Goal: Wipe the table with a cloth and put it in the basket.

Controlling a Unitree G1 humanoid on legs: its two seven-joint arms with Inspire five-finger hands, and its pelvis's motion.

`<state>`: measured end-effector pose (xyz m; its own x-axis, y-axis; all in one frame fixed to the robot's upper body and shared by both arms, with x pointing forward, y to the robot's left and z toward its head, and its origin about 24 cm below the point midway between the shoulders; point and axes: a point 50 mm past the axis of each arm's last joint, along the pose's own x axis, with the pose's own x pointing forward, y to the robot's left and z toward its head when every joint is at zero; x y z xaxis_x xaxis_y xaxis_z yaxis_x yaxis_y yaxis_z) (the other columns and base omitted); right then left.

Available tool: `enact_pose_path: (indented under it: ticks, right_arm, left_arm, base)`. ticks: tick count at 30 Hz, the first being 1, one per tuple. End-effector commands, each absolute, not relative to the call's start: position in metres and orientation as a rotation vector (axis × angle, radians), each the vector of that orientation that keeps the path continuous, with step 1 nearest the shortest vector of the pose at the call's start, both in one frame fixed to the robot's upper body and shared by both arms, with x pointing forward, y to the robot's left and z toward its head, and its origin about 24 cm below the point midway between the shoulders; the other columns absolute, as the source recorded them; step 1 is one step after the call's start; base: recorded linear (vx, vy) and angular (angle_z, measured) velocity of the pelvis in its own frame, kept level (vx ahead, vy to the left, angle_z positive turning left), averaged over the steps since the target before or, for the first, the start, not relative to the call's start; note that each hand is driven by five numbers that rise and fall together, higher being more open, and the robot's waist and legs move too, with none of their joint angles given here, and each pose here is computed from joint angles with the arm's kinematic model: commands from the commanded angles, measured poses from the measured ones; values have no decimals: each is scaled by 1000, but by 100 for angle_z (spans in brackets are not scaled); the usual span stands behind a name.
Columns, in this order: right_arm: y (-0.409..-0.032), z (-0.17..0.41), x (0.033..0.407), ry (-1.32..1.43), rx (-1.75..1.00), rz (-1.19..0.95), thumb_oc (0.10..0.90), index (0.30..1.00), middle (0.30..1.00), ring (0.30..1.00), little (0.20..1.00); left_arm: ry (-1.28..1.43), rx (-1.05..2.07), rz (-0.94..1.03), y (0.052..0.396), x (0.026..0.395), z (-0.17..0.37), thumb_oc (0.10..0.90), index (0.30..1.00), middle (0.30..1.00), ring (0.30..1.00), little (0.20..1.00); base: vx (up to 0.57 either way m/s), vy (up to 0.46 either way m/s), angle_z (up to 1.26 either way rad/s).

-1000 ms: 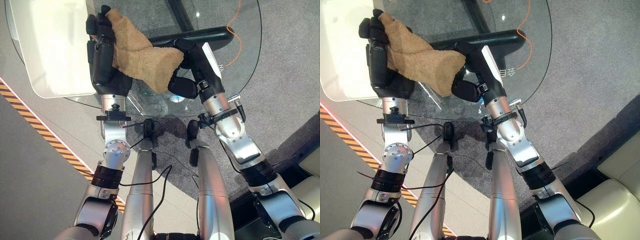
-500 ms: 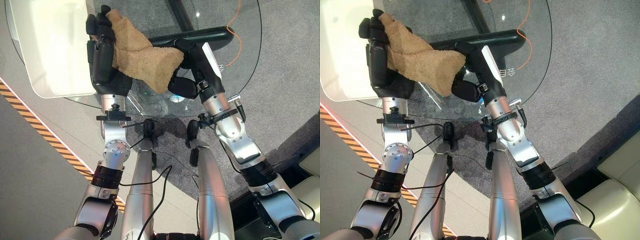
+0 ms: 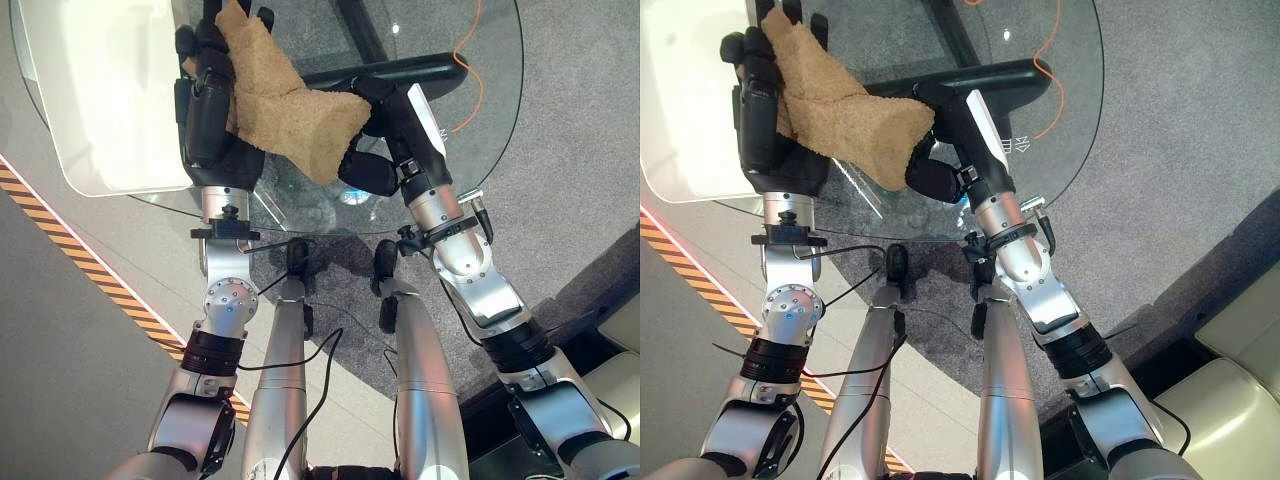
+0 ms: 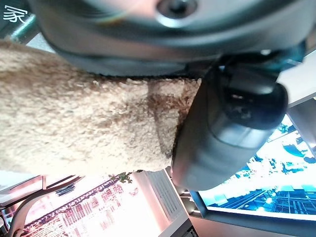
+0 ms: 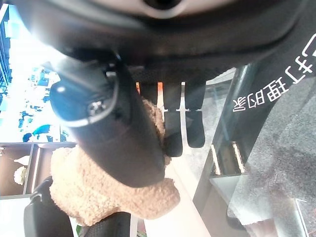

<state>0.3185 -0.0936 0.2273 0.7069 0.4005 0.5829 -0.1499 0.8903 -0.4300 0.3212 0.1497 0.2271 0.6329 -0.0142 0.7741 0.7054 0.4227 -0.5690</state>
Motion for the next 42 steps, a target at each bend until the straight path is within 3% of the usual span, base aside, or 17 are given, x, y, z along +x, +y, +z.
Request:
enact_pose_path:
  ticks: [1,24,42]
  right_arm:
    - [-71,295,269,-1139,-225,404,100,300,300,300,200]
    - [-70,300,267,-1161,-224,407,100,300,300,300,200]
    - [-72,302,264,-1181,-220,406,100,300,300,300,200]
  left_arm:
    - [-988,-917,-695,138,292,278,800,900,900,900,900]
    - [-865,-931,-611,135,301,269,800,900,900,900,900]
    - [-708,-817,-685,121,306,262,800,900,900,900,900]
  base:
    - [0,0,0]
    - [0,0,0]
    - [0,0,0]
